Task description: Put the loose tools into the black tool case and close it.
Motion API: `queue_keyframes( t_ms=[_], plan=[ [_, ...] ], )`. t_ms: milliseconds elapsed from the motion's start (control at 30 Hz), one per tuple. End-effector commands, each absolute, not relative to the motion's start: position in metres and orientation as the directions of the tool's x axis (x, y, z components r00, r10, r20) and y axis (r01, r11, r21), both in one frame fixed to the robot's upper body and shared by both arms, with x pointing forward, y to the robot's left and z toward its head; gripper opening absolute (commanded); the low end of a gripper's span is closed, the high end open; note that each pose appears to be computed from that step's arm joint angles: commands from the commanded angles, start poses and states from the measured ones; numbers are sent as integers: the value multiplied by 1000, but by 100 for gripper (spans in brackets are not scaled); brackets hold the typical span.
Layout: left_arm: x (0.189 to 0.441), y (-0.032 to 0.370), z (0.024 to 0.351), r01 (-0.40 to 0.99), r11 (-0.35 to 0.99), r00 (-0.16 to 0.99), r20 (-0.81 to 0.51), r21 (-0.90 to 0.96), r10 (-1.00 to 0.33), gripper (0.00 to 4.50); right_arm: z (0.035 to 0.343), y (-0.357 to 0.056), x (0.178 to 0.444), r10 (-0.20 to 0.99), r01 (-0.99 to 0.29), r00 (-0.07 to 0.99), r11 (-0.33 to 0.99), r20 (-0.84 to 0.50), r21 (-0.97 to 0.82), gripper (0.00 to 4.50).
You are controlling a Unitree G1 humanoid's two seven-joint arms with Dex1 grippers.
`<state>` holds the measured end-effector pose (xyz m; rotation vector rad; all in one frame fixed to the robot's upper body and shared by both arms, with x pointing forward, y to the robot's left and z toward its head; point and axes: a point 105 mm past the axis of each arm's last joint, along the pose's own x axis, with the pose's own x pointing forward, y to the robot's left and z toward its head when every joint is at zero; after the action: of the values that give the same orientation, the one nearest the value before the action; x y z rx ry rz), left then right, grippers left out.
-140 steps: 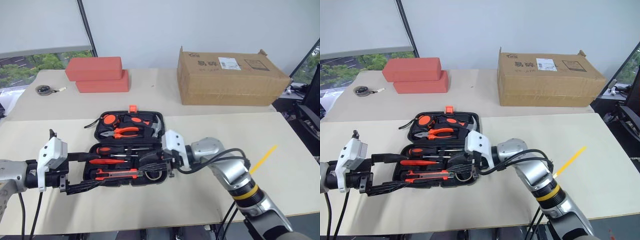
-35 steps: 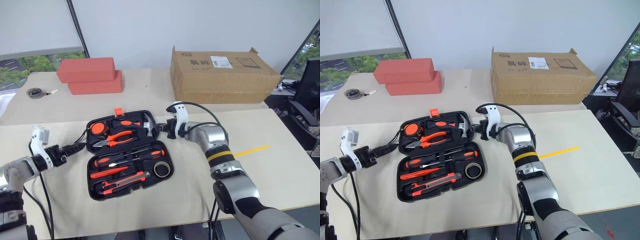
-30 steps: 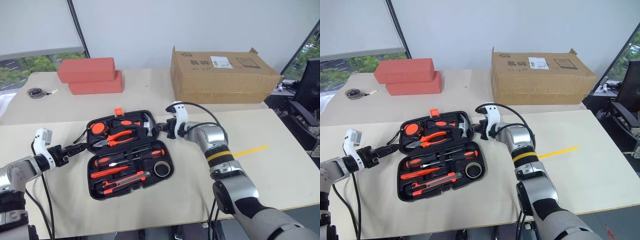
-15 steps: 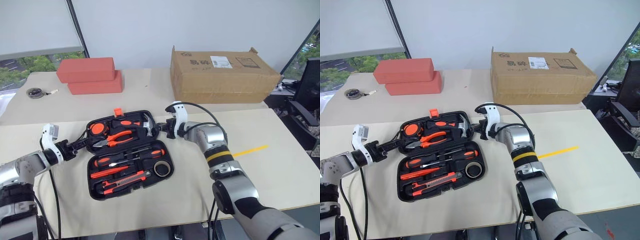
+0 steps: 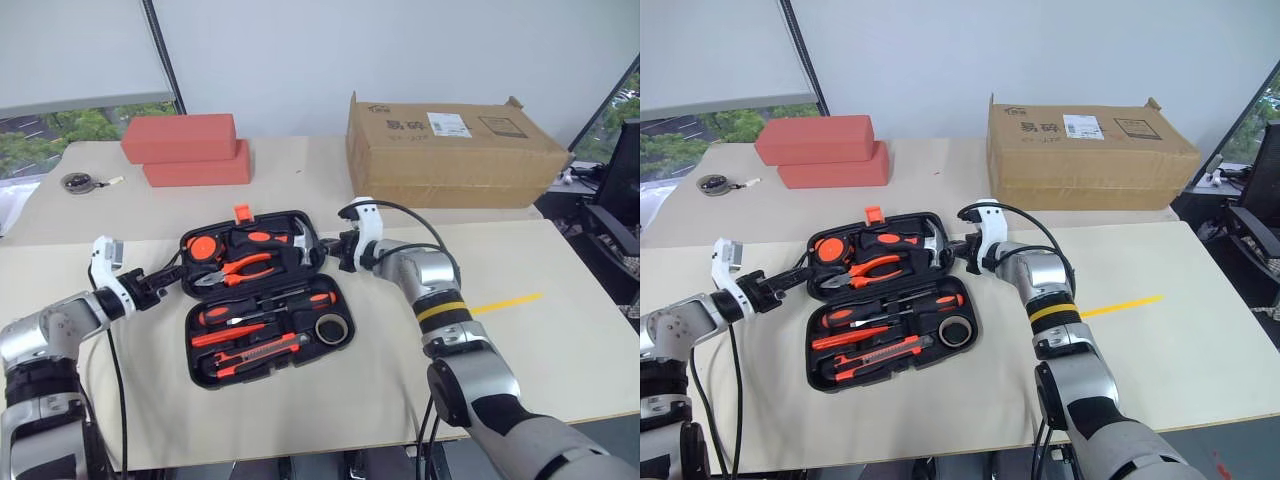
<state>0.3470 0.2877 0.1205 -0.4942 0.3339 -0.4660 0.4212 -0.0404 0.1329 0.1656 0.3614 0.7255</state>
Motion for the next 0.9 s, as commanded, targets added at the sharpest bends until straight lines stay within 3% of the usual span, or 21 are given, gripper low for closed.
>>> queue_keyframes(
  t_ms=[33, 233, 333, 500, 700, 900],
  plan=[
    [366, 269, 169, 486, 769, 840, -23, -415, -543, 5, 188, -46, 429, 691, -669, 722, 711, -38, 215, 0],
    [386, 247, 189, 554, 785, 822, 31, -275, -569, 5, 197, -54, 430, 709, -705, 703, 685, 50, 184, 0],
    [399, 235, 198, 570, 814, 821, 53, -113, -568, 5, 200, -62, 432, 719, -725, 688, 671, 103, 156, 0],
    [407, 228, 188, 581, 814, 814, 21, 8, -581, 5, 191, -79, 428, 734, -748, 663, 658, 151, 86, 0],
    [396, 220, 183, 615, 768, 774, 48, 177, -631, 5, 183, -92, 410, 775, -778, 587, 620, 236, -103, 0],
    [378, 219, 197, 558, 751, 754, 161, 354, -636, 5, 184, -100, 393, 794, -758, 526, 600, 304, -255, 0]
  ],
)
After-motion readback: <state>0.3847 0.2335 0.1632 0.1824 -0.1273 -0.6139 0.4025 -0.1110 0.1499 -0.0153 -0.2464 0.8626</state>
